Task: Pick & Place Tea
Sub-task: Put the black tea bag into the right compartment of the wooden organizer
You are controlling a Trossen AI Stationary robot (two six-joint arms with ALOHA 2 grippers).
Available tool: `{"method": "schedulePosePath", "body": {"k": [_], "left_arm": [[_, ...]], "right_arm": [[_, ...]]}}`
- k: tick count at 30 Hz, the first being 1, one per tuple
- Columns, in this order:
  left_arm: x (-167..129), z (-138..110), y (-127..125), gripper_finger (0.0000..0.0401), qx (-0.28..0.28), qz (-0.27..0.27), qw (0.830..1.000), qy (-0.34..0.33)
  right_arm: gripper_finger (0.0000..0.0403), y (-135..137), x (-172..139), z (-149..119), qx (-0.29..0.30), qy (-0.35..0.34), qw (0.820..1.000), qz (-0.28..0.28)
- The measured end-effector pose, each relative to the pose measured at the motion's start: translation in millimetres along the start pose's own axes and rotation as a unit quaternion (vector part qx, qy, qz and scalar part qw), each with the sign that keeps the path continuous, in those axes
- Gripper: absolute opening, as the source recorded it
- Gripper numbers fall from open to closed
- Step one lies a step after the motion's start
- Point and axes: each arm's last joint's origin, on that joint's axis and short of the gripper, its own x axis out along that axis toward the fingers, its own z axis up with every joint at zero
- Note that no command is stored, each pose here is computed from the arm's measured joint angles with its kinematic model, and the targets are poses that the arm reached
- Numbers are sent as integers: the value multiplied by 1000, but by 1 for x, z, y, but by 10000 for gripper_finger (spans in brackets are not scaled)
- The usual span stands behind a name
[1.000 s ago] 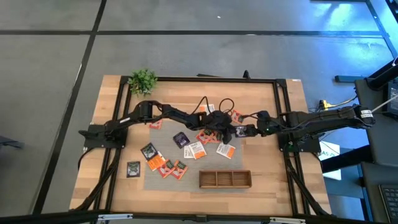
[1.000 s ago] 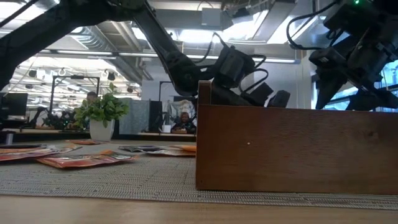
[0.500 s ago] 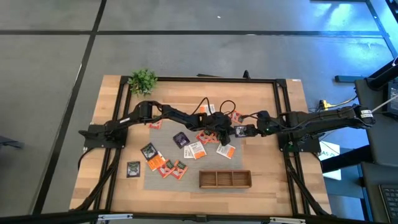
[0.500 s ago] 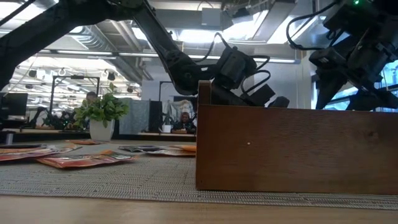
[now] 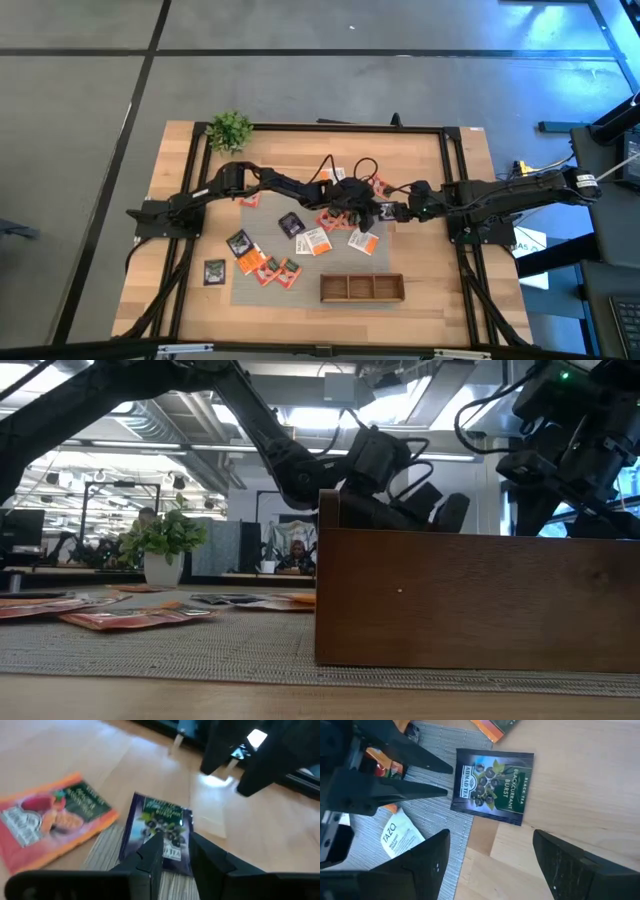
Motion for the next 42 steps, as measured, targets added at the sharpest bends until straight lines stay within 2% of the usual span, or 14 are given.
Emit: {"method": "schedulePosePath", "body": {"k": [4,8,16,21,26,33,37,42], "left_arm": [[4,-13,-8,88,59,3,998,18],[6,-17,-10,88,45,14,999,20],[5,-20,-4,88,51,32,997,46],[5,-20,-3,88,50,34,997,52],[5,-21,-3,88,49,34,997,53],[5,-21,-3,88,49,35,997,55],[5,-22,-3,88,49,35,997,55],[5,-22,-3,88,49,35,997,56]], "right_arm": [[287,0,0,0,0,0,1000,0],[287,0,0,0,-1,0,1000,0],[287,1,0,0,2,-4,1000,5],[287,3,8,3,9,-7,1000,-7],[287,10,17,5,15,-12,1000,8],[286,10,26,6,19,16,1000,-6],[267,14,29,6,15,14,1000,7],[220,16,33,9,12,-1,1000,6]]}}
